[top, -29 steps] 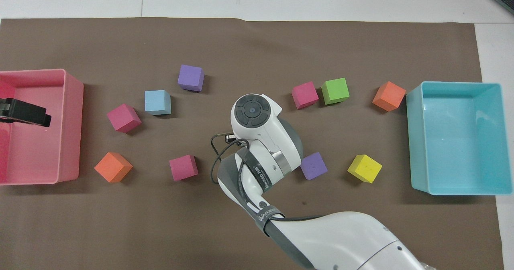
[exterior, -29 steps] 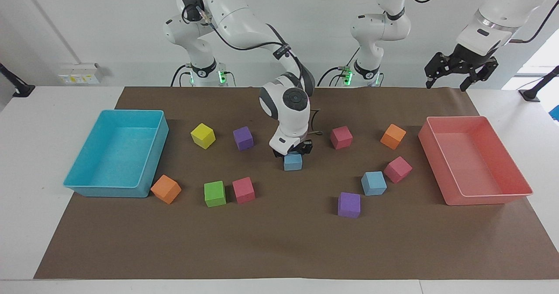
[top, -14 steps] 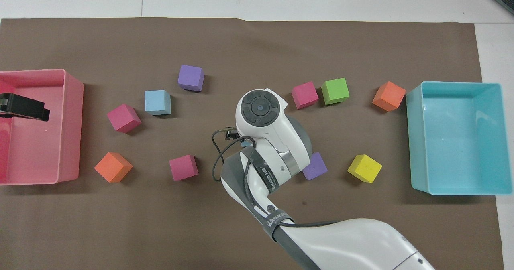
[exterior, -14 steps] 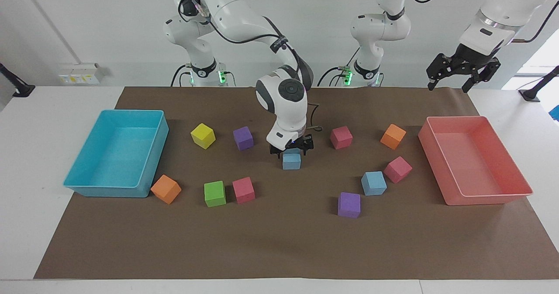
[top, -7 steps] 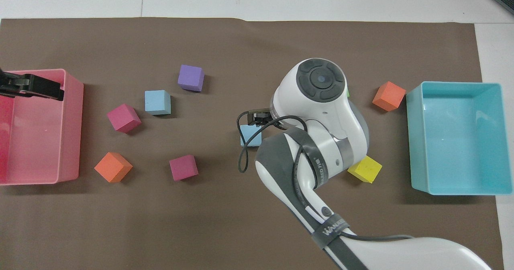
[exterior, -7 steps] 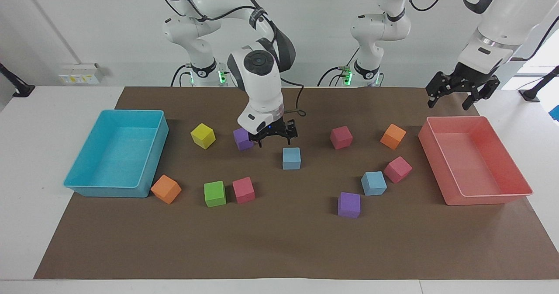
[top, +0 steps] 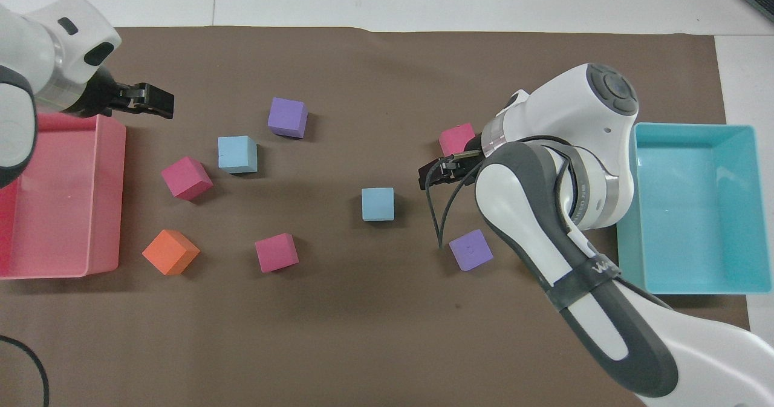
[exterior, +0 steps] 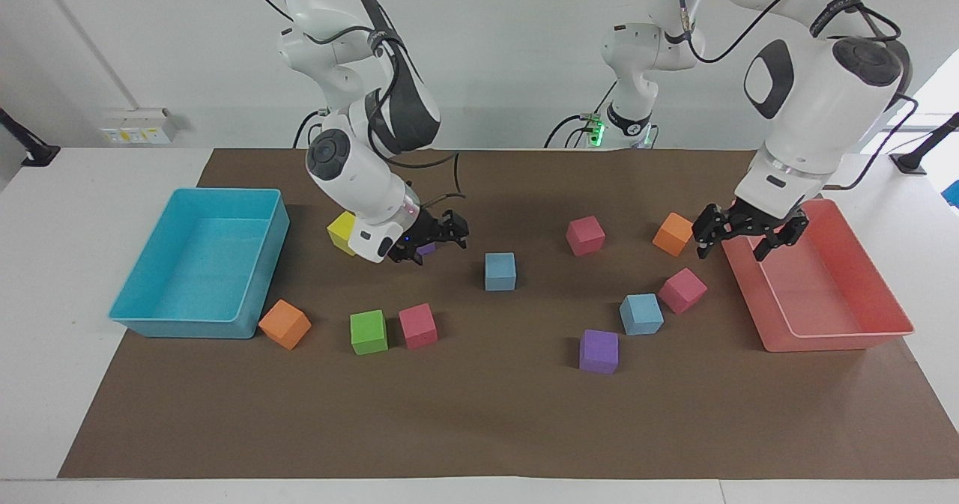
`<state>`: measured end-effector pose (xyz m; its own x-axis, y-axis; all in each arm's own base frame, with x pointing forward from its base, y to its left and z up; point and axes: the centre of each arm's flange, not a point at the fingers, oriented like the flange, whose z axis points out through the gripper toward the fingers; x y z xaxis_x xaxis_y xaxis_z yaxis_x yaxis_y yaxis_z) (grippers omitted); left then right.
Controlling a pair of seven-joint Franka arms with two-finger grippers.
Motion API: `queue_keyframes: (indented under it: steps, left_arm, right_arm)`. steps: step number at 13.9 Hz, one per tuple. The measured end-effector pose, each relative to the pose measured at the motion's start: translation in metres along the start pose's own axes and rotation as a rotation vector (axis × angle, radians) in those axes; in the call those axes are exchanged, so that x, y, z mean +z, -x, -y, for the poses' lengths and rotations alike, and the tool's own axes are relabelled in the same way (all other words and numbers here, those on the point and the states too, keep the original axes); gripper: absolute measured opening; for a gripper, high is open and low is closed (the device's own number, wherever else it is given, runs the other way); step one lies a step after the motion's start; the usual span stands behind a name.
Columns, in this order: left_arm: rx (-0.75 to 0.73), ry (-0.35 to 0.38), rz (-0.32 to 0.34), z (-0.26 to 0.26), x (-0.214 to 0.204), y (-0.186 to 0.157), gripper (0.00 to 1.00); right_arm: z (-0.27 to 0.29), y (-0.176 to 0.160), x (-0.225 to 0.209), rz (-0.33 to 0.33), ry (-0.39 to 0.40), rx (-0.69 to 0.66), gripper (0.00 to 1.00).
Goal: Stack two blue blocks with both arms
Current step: 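Raise the right gripper while the left gripper grasps the other blue cube, then carry the second blue cube with the left gripper over the placed cube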
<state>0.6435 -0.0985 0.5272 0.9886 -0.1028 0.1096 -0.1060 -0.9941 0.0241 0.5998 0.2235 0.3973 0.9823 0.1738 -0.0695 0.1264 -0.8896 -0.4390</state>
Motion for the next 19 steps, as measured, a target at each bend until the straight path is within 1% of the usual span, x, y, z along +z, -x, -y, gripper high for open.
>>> queue_keyframes:
  steps: [1,2,3,5,8,9,10,12,14,17,19]
  left_arm:
    - [-0.001,0.001,-0.002,-0.008,0.017,-0.002,1.00]
    - [-0.008,-0.001,-0.006,-0.017,0.036,-0.002,1.00]
    - [-0.021,-0.005,-0.011,-0.026,0.055,-0.002,1.00]
    - [-0.033,-0.008,-0.011,-0.041,0.089,0.001,1.00]
    - [-0.040,-0.009,-0.001,-0.047,0.121,0.005,1.00]
    - [-0.037,-0.008,-0.004,-0.049,0.129,0.007,1.00]
    - [-0.034,-0.008,-0.006,-0.051,0.137,0.009,1.00]
    - [-0.032,-0.007,-0.005,-0.052,0.148,0.014,1.00]
    - [-0.031,-0.007,-0.001,-0.052,0.159,0.018,1.00]
    - [-0.030,-0.009,0.012,-0.052,0.175,0.026,1.00]
    - [-0.020,-0.008,0.014,-0.057,0.193,0.031,1.00]
  right_arm:
    - [-0.001,0.002,0.007,-0.002,-0.025,0.014,0.96]
    - [-0.003,0.004,0.014,-0.005,-0.048,0.033,0.87]
    - [-0.006,0.006,0.022,-0.011,-0.070,0.057,0.73]
    - [-0.013,0.011,0.036,-0.012,-0.107,0.095,0.48]
    - [-0.023,0.017,0.050,-0.006,-0.152,0.098,0.17]
    - [-0.026,0.018,0.053,-0.009,-0.175,0.103,0.04]
    - [-0.030,0.018,0.056,-0.025,-0.194,0.111,0.01]
    - [-0.041,0.014,0.066,-0.062,-0.231,0.135,0.01]
    - [-0.052,0.011,0.078,-0.102,-0.258,0.132,0.01]
    - [-0.060,0.015,0.090,-0.120,-0.292,0.129,0.01]
    - [-0.063,0.020,0.098,-0.146,-0.362,0.147,0.01]
